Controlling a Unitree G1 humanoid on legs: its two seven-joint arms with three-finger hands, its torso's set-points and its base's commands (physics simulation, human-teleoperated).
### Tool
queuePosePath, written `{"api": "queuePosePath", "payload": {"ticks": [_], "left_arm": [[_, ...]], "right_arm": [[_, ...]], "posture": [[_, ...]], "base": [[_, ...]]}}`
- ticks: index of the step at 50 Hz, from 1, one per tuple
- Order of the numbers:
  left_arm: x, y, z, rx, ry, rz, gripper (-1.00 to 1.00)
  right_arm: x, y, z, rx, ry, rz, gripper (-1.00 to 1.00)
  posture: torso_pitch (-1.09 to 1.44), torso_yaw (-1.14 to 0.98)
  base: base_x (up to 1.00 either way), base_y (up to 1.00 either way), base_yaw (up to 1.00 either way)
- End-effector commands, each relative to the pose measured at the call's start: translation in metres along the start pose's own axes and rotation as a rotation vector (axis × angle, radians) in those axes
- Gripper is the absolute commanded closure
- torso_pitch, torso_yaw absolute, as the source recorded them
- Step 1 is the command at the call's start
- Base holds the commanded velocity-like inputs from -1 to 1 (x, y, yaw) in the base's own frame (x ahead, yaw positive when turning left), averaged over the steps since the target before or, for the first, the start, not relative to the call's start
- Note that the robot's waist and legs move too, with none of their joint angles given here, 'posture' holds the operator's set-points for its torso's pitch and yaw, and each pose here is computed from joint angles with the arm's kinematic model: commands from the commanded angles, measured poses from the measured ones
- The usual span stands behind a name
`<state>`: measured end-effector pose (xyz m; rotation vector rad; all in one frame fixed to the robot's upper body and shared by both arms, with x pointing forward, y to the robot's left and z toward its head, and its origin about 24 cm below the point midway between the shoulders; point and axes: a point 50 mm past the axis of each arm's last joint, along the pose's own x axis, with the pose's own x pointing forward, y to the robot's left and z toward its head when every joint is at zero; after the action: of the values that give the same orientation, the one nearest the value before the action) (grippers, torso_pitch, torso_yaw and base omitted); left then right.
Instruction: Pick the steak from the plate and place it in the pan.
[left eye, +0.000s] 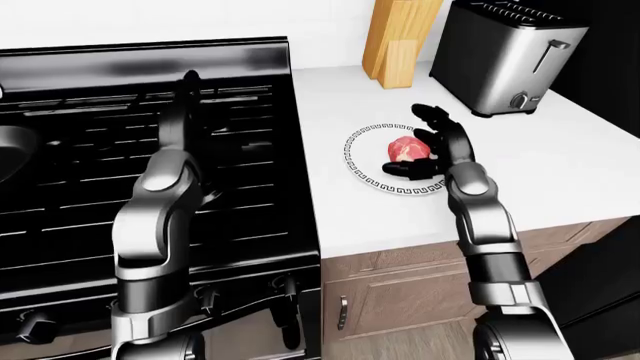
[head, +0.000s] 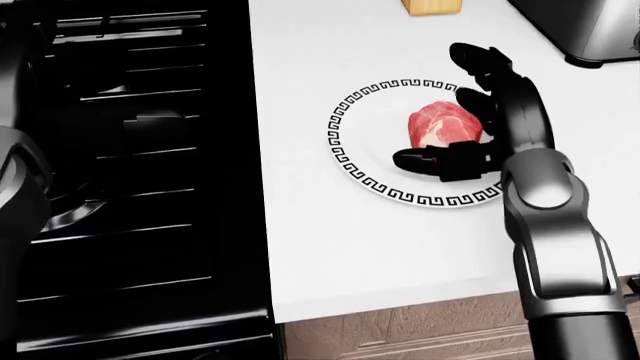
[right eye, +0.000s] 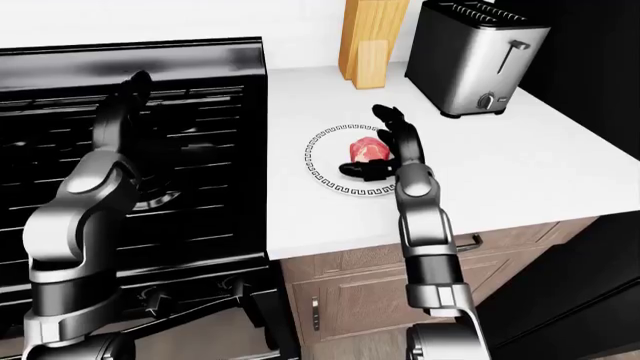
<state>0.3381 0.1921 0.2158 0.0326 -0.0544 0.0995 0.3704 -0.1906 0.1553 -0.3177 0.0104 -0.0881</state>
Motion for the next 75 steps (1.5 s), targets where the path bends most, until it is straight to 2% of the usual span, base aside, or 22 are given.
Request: {"api": "queuePosePath", "payload": {"ticks": [1, 34, 35, 36, 38, 49, 52, 53, 54, 55, 56, 57, 75], "left_arm": [[-0.002, 0.001, 0.020, -0.001, -0.097, 0.002, -1.00], [-0.001, 0.001, 0.018, -0.001, -0.096, 0.003, -1.00], [0.000, 0.001, 0.017, 0.000, -0.096, 0.002, -1.00], [-0.001, 0.001, 0.018, -0.001, -0.096, 0.002, -1.00], [-0.001, 0.001, 0.018, 0.000, -0.096, 0.002, -1.00], [-0.001, 0.000, 0.017, 0.000, -0.093, 0.001, -1.00], [0.000, 0.001, 0.017, -0.001, -0.093, 0.001, -1.00], [0.000, 0.000, 0.017, 0.000, -0.093, 0.002, -1.00], [0.000, 0.001, 0.017, 0.000, -0.093, 0.001, -1.00], [0.000, 0.000, 0.017, -0.001, -0.093, 0.001, -1.00], [0.000, 0.001, 0.017, -0.001, -0.093, 0.002, -1.00], [0.000, 0.001, 0.017, -0.001, -0.093, 0.003, -1.00], [-0.001, 0.001, 0.018, 0.000, -0.093, 0.003, -1.00]], "right_arm": [[0.001, -0.007, 0.025, -0.003, -0.101, -0.025, -0.47], [0.002, -0.005, 0.027, -0.049, -0.113, -0.040, -0.24], [0.002, -0.005, 0.027, -0.049, -0.114, -0.041, -0.22], [0.002, -0.006, 0.028, -0.053, -0.114, -0.043, -0.06], [0.001, -0.005, 0.028, -0.053, -0.114, -0.044, 0.04], [0.002, -0.007, 0.031, -0.054, -0.119, -0.048, 0.01], [0.002, -0.007, 0.035, -0.055, -0.122, -0.051, 0.06], [0.002, -0.007, 0.035, -0.056, -0.123, -0.051, 0.18], [0.002, -0.008, 0.036, -0.055, -0.125, -0.052, 0.51], [0.002, -0.008, 0.037, -0.055, -0.126, -0.052, 0.56], [0.002, -0.009, 0.040, -0.055, -0.130, -0.054, 0.89], [0.002, -0.009, 0.042, -0.055, -0.132, -0.053, 1.00], [0.000, -0.012, 0.067, -0.071, -0.154, -0.061, 1.00]], "posture": [[0.00, 0.00], [0.00, 0.00], [0.00, 0.00], [0.00, 0.00], [0.00, 0.00], [0.00, 0.00], [0.00, 0.00], [0.00, 0.00], [0.00, 0.00], [0.00, 0.00], [0.00, 0.00], [0.00, 0.00], [0.00, 0.00]], "base": [[0.00, 0.00, 0.00], [0.00, 0.00, 0.00], [0.00, 0.00, 0.00], [0.00, 0.00, 0.00], [0.00, 0.00, 0.00], [0.00, 0.00, 0.00], [0.00, 0.00, 0.00], [0.00, 0.00, 0.00], [0.00, 0.00, 0.00], [0.00, 0.00, 0.00], [0.00, 0.00, 0.00], [0.00, 0.00, 0.00], [0.00, 0.00, 0.00]]}}
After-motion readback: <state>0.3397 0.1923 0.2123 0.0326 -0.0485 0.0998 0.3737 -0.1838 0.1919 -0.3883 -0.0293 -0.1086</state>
